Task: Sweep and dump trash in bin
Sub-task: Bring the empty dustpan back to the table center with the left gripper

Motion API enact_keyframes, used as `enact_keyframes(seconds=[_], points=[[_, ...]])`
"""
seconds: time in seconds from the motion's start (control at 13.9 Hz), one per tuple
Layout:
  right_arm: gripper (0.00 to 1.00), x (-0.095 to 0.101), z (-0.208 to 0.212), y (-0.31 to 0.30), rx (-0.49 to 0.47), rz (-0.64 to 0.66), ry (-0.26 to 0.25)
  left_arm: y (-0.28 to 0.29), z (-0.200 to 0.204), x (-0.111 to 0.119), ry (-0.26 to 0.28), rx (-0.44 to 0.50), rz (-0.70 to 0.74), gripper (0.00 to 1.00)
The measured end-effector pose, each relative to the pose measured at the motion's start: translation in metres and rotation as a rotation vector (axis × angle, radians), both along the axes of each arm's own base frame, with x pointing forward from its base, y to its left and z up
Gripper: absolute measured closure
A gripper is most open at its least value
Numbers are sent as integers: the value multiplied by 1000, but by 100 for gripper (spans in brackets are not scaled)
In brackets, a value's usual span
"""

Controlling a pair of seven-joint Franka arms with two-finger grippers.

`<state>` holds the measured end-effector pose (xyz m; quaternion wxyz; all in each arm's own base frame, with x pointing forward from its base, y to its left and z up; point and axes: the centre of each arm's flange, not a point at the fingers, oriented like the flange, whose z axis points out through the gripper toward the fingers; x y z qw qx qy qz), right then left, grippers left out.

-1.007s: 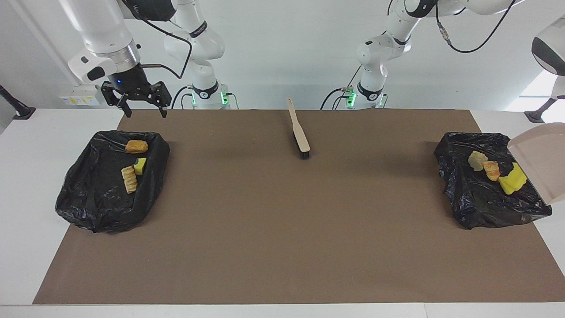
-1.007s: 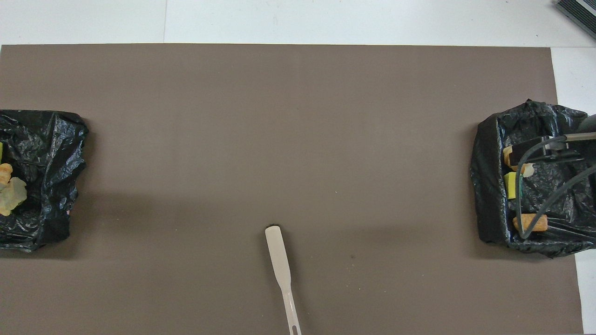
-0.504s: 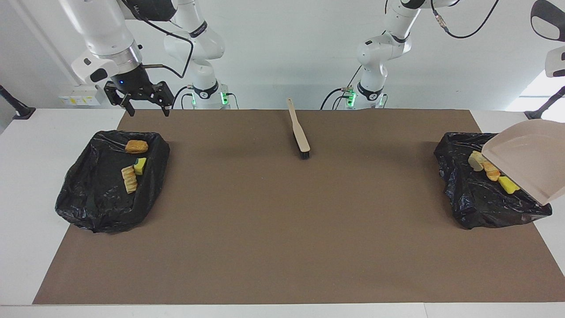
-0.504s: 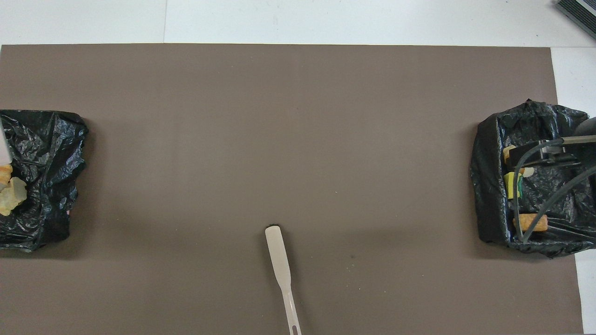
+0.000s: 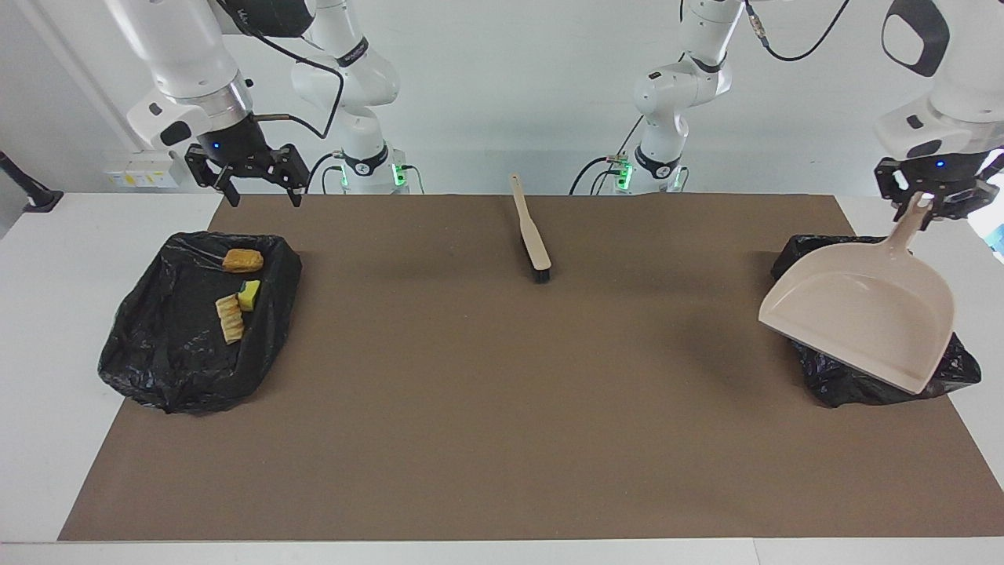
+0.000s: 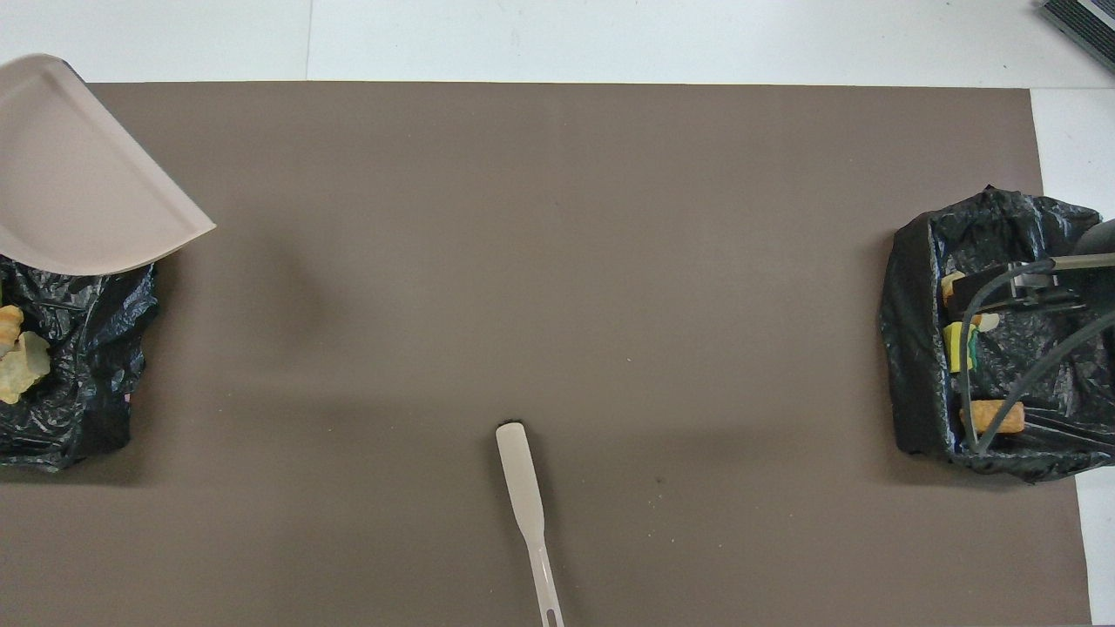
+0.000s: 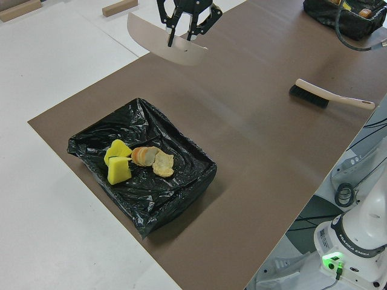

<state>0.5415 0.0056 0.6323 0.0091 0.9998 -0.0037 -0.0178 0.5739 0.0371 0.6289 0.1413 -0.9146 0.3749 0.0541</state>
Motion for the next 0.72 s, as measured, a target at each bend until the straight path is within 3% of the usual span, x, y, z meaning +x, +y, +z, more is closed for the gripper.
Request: enact_keyframes(seconds=[0.36, 0.72], points=[[0, 0, 0, 0, 0, 0, 0, -133, -47, -15, -5, -138, 240, 68], [0, 0, 0, 0, 0, 0, 0, -255, -83, -31, -95, -309, 427, 68]])
